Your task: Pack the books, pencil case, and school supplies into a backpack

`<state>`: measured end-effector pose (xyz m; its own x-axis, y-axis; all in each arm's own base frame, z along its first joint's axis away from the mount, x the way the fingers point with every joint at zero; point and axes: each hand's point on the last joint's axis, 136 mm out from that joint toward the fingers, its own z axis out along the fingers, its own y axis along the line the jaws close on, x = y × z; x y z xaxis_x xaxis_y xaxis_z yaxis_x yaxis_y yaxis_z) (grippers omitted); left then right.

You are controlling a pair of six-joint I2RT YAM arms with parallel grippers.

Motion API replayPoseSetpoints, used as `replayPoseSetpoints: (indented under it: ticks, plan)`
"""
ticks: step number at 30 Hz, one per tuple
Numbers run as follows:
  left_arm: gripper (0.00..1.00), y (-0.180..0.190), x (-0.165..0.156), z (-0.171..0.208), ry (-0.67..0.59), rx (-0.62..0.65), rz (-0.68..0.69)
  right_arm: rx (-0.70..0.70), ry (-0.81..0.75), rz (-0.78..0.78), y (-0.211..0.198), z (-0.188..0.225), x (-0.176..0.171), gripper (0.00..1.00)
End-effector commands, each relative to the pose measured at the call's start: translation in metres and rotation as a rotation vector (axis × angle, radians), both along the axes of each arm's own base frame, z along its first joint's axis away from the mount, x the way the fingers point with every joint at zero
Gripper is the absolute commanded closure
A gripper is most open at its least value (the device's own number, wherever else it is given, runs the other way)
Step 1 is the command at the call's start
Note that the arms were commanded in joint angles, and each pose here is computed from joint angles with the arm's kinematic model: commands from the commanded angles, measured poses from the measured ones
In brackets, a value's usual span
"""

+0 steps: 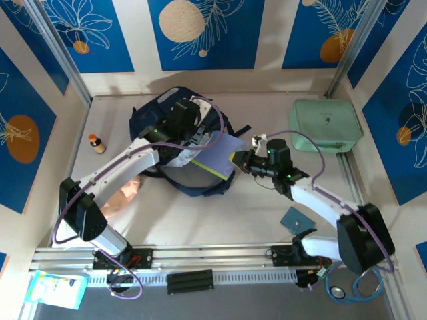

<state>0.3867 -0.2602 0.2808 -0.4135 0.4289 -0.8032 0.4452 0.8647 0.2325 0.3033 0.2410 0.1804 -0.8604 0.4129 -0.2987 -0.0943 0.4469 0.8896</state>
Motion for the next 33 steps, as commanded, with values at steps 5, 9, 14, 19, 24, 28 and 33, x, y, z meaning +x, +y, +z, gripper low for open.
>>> replayPoseSetpoints:
  ticks: [5, 9, 14, 19, 24, 28, 33]
  plan:
    - [1.0, -0.021, -0.001, 0.075, -0.11, -0.197, -0.068, 0.068, -0.107, -0.059, 0.038, 0.034, 0.056, 1.0]
    - [1.0, -0.022, 0.0, 0.084, -0.118, -0.226, -0.053, -0.019, -0.027, -0.165, 0.047, -0.002, 0.09, 1.0]
    - [1.0, -0.016, 0.006, 0.095, -0.157, -0.25, -0.003, -0.035, 0.038, -0.224, 0.069, -0.035, 0.119, 1.0]
    - [1.0, -0.021, 0.008, 0.098, -0.157, -0.271, -0.011, -0.072, 0.039, -0.252, 0.101, -0.053, 0.137, 1.0]
    - [1.0, -0.023, 0.012, 0.092, -0.134, -0.26, -0.003, -0.081, 0.092, -0.239, 0.128, -0.07, 0.156, 0.93]
    - [1.0, -0.024, 0.013, 0.092, -0.131, -0.26, 0.003, -0.05, 0.137, -0.226, 0.136, -0.086, 0.16, 0.8]
    - [1.0, -0.021, 0.014, 0.089, -0.127, -0.255, 0.014, -0.041, 0.125, -0.231, 0.123, -0.075, 0.148, 0.53]
